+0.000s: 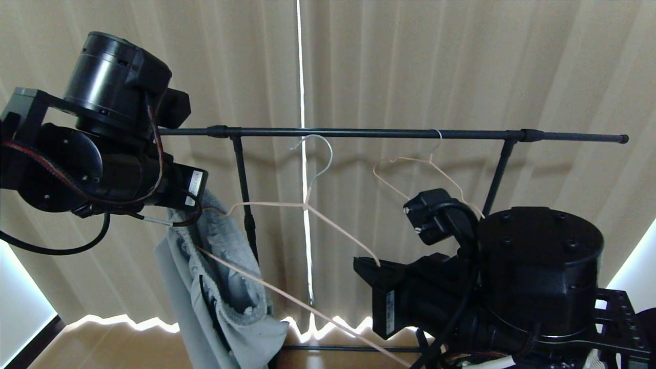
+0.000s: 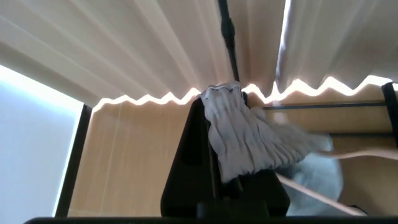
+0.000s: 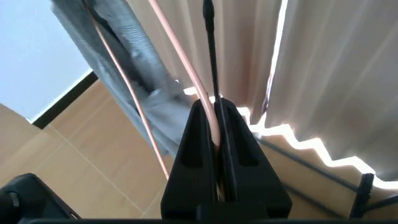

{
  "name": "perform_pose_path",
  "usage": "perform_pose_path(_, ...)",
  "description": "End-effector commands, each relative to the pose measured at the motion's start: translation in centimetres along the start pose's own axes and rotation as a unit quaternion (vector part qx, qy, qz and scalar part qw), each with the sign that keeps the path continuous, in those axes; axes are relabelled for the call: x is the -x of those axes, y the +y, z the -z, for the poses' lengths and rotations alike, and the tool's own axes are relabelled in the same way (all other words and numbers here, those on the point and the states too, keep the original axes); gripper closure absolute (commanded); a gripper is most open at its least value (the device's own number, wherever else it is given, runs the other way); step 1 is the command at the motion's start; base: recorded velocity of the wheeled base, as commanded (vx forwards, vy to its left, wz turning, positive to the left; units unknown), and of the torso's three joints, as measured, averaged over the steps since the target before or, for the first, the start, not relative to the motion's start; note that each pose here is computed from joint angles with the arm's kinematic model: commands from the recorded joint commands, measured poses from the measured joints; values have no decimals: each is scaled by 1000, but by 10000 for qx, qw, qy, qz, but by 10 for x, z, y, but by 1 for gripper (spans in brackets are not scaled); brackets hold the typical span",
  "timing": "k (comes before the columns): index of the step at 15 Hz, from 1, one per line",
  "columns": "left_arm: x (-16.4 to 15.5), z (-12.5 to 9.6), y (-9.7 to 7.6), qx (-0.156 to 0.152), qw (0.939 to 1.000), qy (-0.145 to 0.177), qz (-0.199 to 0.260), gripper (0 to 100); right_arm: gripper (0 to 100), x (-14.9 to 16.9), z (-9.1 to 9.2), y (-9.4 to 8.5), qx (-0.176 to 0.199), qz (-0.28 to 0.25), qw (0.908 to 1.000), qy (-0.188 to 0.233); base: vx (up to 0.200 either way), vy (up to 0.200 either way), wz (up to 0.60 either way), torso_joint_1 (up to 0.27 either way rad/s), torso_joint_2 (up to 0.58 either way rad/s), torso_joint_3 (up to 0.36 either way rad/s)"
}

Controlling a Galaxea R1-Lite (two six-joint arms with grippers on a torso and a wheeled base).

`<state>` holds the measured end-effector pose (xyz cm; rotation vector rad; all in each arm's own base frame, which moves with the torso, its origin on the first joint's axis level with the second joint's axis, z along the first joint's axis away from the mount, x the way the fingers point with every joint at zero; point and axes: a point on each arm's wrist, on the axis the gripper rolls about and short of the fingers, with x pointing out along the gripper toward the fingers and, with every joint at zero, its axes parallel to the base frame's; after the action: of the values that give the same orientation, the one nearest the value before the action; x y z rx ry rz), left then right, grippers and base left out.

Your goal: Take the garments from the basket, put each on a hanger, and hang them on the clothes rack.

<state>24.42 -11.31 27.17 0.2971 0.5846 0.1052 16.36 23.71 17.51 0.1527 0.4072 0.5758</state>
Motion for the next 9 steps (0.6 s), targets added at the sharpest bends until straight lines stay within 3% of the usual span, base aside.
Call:
perform_pose_path(1, 0, 0, -1, 3, 10000, 6, 13, 100, 100, -13, 7, 3, -35, -28, 10000, -74, 0, 0, 0, 0, 0, 0)
perform_pose_path(4, 1, 1, -2, 21, 10000, 12, 30, 100, 100, -21, 8, 5, -57, -92, 9996, -250, 0, 0, 0, 0, 0, 0)
perform_pose_path(6, 15, 0, -3, 17, 9997, -157, 158, 100, 100, -33, 15, 7, 10, -61, 9998, -177, 0, 0, 0, 0, 0, 0)
perform_pose_path(9, 42, 1, -21, -225, 9965, -466, 657, 100, 100, -39, 15, 10, 15, -64, 9998, -184, 0, 0, 0, 0, 0, 0)
